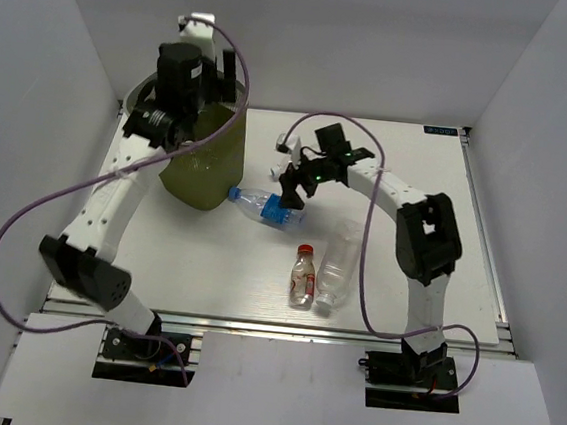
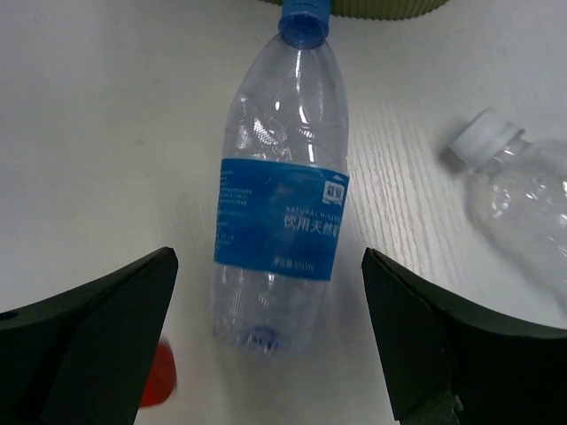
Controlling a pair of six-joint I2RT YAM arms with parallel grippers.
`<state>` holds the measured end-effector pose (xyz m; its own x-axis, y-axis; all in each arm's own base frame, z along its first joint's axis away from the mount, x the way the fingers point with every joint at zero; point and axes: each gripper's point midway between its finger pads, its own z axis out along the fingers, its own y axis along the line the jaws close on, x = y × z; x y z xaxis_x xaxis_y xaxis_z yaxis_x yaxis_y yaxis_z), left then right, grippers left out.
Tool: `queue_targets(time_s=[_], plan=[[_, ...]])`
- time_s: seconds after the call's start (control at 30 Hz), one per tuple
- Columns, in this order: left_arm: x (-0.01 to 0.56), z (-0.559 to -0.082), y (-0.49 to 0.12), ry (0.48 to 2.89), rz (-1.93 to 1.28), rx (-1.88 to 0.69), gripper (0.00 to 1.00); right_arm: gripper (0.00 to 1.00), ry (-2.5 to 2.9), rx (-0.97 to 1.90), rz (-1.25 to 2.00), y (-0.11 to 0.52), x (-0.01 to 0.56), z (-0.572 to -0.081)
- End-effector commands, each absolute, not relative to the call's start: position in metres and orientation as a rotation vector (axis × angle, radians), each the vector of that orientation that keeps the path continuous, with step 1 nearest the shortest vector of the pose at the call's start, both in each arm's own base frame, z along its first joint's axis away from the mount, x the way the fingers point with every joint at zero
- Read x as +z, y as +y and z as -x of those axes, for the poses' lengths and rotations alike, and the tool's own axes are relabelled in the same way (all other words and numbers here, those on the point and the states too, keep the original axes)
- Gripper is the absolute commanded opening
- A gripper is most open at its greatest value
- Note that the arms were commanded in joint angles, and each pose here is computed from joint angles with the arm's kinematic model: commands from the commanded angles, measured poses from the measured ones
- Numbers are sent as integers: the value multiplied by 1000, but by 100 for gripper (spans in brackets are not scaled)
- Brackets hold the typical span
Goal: Put the plastic bottles in the bin
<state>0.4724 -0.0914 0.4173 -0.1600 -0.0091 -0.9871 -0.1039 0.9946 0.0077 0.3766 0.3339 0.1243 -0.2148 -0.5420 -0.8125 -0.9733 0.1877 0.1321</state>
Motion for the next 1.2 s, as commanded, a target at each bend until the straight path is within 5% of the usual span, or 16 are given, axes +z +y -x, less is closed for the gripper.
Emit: queue_targets(time_s=[0.0, 0.23, 0.4, 0.5, 0.53, 0.57, 0.63, 0.77, 1.17], plan=[[411, -398, -154, 1765, -347, -269, 99, 90, 1935, 786, 1385, 348, 105, -397], [325, -274, -181, 1927, -548, -655, 99, 90, 2047, 595, 1397, 353, 57, -408], [270, -229, -181, 2045, -499, -786, 99, 90, 2095, 497, 1462, 347, 28, -401], [237, -214, -186, 2142, -480, -858, 99, 61, 2092, 542, 1496, 347, 30, -391], [233, -213, -187, 2151, -477, -875, 99, 34, 2105, 564, 1499, 342, 33, -387], [222, -207, -190, 2182, -481, -896, 99, 17, 2057, 637, 1499, 346, 54, -382], [210, -203, -193, 2219, -492, -910, 99, 0, 2033, 679, 1531, 337, 77, -370], [176, -192, -205, 2336, -535, -961, 99, 0, 1864, 812, 1553, 326, 152, -345], [112, -179, -270, 2449, -688, -1056, 99, 0, 1142, 657, 1218, 325, 385, -373]])
